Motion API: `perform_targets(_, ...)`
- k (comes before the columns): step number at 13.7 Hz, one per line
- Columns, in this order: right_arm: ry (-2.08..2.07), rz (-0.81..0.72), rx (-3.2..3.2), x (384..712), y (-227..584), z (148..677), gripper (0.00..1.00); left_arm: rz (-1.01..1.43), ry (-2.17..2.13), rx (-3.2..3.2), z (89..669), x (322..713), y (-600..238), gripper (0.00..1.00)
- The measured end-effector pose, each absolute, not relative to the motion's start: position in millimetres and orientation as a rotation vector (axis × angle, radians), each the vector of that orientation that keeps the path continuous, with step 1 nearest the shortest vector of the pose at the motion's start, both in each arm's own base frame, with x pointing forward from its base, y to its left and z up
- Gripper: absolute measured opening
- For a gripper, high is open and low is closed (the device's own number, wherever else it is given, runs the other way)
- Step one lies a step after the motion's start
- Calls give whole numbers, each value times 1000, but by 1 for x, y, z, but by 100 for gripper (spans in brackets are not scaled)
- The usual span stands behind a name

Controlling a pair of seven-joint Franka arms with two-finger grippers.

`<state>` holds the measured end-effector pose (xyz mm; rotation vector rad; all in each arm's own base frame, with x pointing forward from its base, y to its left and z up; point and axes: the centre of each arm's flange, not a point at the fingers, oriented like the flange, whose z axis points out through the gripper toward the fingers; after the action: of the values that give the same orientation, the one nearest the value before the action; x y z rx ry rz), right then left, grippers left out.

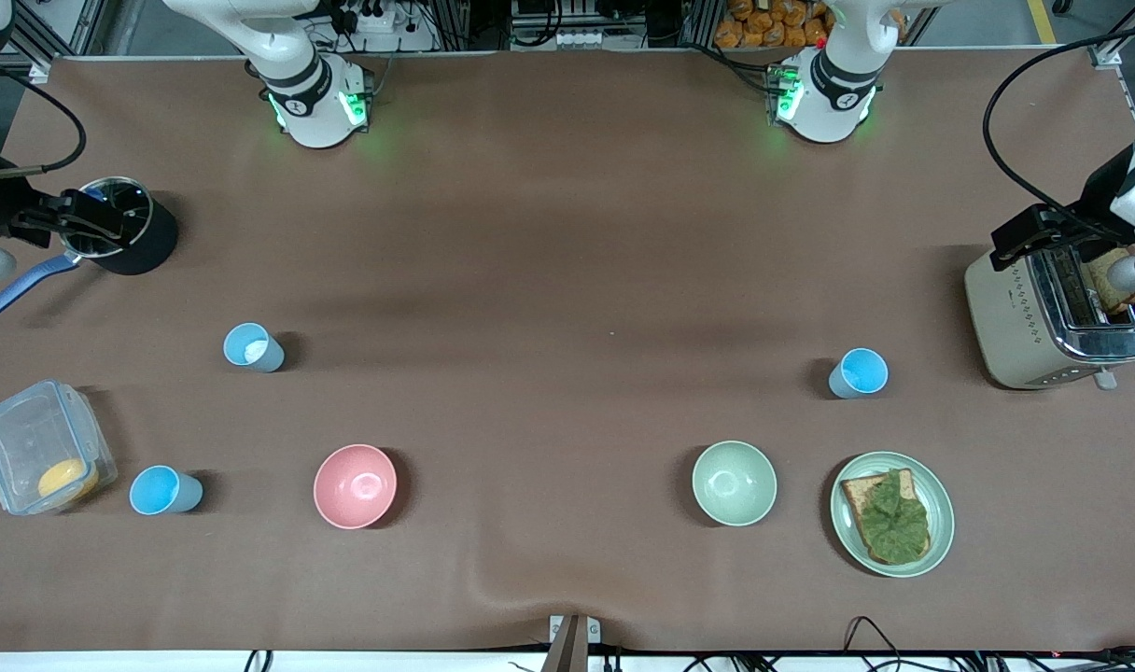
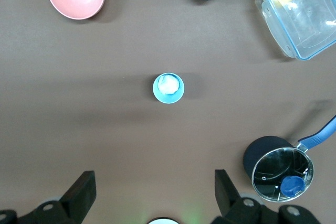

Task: Stack blue cups with both arms
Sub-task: 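Reach the right gripper to the tissue cup while the left gripper reaches another cup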

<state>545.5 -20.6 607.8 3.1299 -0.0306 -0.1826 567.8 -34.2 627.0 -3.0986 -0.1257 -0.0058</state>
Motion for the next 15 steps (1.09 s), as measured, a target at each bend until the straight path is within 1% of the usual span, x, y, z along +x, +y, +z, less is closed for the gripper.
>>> perform_targets(5,-31,-183,3130,545,-21,608,100,8,-74,-3101,622,571,-33,100)
perform_targets(8,-14,-215,3128,547,-17,600,100,51,-74,-3101,604,581,-33,100)
perform_targets(12,15,-380,3110,562,-6,551,100,85,-68,-3108,551,611,-33,100)
perform_targets(15,16,-473,3095,585,-6,493,100,71,-60,-3115,500,623,-35,100)
